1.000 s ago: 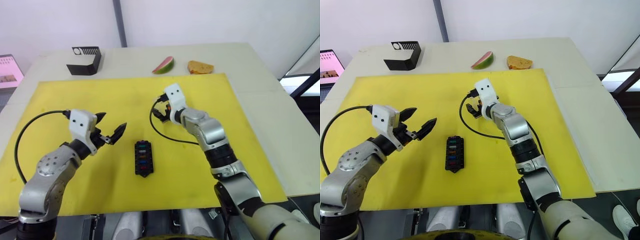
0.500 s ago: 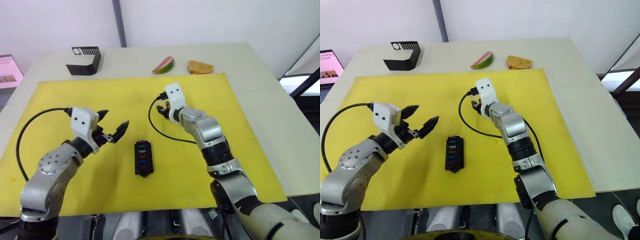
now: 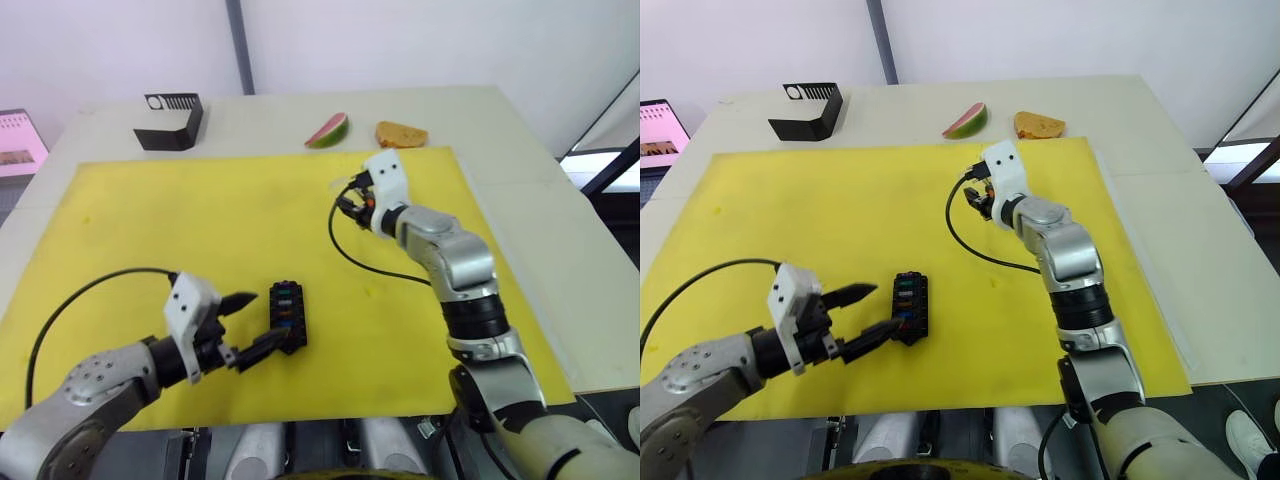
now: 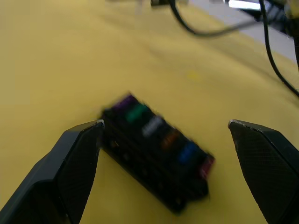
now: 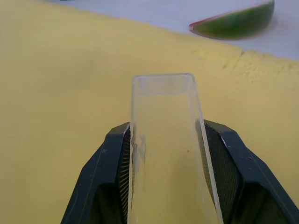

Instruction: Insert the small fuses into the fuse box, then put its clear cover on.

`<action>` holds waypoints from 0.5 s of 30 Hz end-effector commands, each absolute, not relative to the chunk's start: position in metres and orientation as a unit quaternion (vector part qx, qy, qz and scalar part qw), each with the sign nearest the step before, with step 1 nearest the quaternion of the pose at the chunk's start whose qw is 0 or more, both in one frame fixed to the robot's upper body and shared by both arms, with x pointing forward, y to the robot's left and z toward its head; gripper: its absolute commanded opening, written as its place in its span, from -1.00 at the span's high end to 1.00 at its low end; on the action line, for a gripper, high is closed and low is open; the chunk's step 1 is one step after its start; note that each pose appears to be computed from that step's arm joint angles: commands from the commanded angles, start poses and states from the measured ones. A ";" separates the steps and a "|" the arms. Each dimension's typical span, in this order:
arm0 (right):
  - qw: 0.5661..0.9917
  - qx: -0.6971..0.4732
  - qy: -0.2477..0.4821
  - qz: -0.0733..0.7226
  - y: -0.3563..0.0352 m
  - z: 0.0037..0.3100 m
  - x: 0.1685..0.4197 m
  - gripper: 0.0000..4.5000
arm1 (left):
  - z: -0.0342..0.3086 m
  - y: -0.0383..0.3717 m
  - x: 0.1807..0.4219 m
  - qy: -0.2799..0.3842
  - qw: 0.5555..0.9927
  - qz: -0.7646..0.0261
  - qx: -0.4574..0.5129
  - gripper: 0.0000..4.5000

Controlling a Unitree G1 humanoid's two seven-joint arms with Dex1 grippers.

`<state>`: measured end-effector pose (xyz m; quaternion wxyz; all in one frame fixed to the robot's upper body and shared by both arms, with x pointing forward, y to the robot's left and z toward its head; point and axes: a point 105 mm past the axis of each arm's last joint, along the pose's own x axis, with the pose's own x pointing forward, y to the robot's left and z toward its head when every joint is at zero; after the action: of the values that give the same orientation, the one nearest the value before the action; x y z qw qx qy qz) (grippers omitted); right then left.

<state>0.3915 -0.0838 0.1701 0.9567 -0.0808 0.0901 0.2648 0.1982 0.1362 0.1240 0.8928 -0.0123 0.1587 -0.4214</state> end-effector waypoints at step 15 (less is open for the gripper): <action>0.957 -0.105 0.081 0.259 -0.138 0.184 0.356 0.25 | 0.075 0.125 0.202 0.162 0.894 -0.415 0.055 -1.00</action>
<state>0.3577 -0.1326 0.1672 0.9521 -0.1019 0.1098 0.2665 0.1980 0.1193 0.0808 0.8892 0.0327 0.1587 -0.4278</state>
